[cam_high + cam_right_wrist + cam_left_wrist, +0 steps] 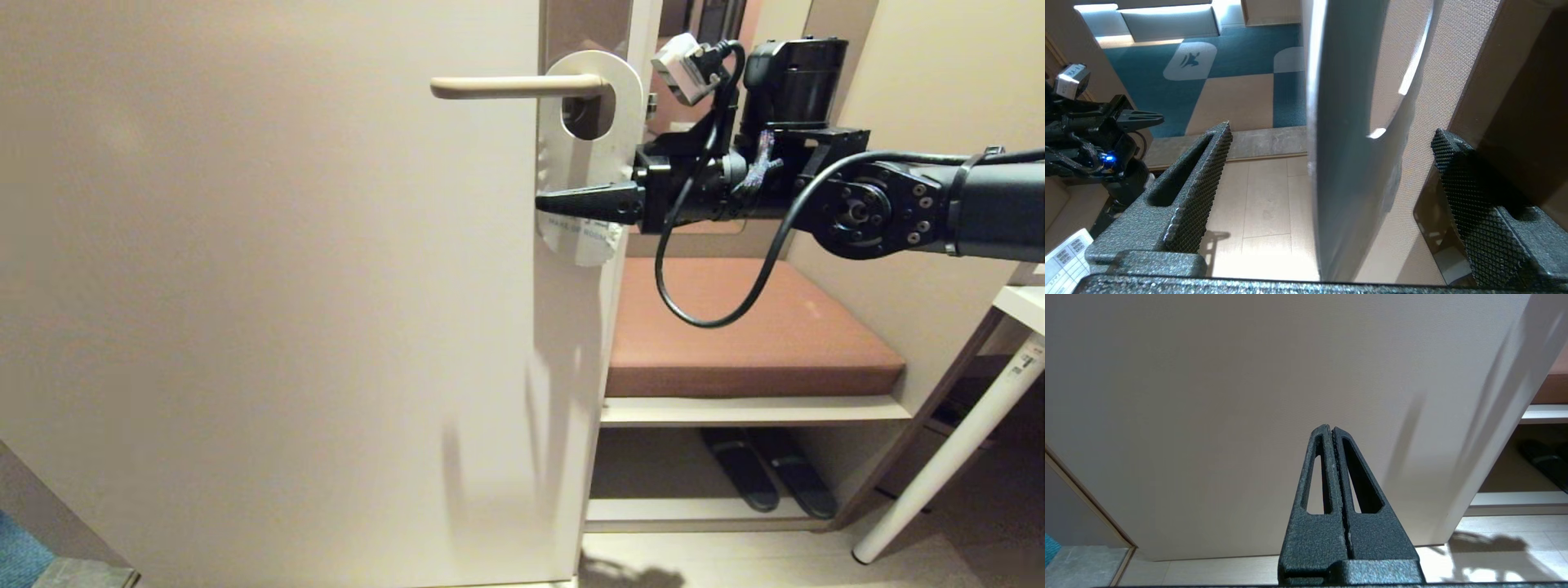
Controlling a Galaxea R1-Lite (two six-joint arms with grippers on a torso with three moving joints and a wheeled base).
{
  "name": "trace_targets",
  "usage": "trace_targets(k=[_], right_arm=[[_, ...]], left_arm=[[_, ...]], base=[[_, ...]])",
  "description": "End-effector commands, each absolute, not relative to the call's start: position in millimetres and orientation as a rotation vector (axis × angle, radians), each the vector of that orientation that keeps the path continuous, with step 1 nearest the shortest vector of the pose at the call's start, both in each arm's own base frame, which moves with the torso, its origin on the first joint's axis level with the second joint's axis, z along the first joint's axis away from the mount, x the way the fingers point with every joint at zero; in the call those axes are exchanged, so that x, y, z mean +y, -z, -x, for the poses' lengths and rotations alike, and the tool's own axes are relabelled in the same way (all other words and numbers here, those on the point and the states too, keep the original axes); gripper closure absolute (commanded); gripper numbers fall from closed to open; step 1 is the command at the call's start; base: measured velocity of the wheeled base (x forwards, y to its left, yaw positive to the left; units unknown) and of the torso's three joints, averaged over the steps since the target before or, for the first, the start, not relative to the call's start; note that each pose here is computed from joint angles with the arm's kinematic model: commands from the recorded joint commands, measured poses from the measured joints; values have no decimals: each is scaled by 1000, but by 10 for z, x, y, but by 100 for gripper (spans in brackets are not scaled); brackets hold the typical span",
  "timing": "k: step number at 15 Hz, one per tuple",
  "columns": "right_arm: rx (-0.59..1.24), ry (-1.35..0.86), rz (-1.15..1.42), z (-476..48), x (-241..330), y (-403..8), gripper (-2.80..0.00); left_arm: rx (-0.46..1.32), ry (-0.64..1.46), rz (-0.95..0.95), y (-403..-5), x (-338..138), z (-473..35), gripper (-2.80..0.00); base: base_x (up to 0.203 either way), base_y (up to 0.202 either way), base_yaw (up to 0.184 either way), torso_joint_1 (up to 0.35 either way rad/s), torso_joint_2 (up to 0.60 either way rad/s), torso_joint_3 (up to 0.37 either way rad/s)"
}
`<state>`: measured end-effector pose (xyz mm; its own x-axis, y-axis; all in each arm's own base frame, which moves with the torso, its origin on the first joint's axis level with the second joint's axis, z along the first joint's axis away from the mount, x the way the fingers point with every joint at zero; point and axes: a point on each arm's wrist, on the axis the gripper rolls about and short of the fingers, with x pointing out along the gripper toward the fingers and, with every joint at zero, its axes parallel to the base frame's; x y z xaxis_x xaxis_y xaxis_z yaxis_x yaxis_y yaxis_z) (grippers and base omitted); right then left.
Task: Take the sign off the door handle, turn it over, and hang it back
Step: Take down the sign
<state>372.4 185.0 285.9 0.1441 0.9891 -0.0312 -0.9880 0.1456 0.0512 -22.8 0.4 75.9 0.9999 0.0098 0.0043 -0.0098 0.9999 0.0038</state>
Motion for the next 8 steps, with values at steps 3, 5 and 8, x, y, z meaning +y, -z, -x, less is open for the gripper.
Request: trace_targets(k=[3, 5, 8], right_arm=[[60, -1430, -19, -3716, 1849, -2862, 0], [65, -1431, -19, -3707, 1845, -2853, 0], [62, -1431, -18, -3672, 1830, -2876, 0]], left_arm=[[-3, -9, -4, -760, 4, 227, 0], [-3, -11, -3, -760, 4, 227, 0], [-3, -9, -5, -760, 4, 227, 0]], base=[[0, 0, 0, 0, 0, 0], [0, 0, 0, 0, 0, 0], [0, 0, 0, 0, 0, 0]])
